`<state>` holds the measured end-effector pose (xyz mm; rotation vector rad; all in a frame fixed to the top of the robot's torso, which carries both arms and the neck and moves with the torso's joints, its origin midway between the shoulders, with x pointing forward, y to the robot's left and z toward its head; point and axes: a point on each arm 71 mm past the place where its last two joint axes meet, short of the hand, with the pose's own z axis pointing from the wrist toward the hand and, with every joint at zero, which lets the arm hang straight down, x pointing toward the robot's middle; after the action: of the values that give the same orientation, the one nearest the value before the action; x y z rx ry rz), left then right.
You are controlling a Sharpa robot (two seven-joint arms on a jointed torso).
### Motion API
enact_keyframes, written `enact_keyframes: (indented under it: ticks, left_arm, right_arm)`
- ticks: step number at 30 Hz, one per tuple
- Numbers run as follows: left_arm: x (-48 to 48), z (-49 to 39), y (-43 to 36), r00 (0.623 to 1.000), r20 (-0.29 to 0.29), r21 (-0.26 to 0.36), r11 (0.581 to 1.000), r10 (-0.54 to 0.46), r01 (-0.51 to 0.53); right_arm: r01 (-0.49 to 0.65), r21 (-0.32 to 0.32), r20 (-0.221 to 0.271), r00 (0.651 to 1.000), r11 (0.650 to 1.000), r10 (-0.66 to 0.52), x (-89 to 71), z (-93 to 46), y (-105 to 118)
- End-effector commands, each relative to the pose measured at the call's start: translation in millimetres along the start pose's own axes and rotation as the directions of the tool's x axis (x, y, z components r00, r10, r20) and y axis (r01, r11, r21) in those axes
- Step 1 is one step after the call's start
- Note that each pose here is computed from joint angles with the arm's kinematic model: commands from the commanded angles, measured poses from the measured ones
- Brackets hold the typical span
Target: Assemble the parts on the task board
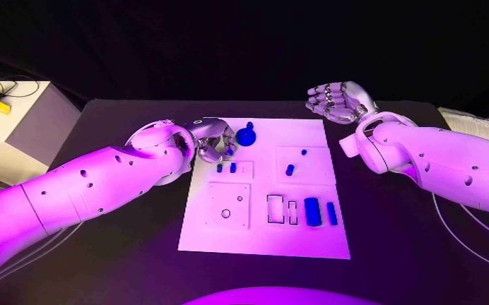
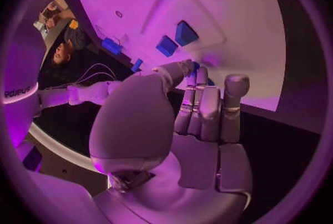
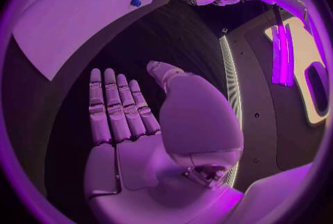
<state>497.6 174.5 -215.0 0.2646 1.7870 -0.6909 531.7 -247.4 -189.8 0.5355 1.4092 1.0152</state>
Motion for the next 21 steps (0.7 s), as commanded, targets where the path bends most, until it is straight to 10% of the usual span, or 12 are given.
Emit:
enact_keyframes:
  ticks: [1,21]
  left_arm:
    - [5.8,0.0,0.3,1.0,-0.026,0.001,1.0,0.01,-0.01]
    - [6.2,-1.4,1.3,0.999,-0.03,0.001,1.0,0.018,-0.018]
  right_arm:
    - [-0.004,-0.009,-0.014,1.0,1.0,0.004,1.3,0.1,1.2]
    - [-0.004,-0.006,-0.015,1.0,1.0,0.004,0.4,0.1,0.1]
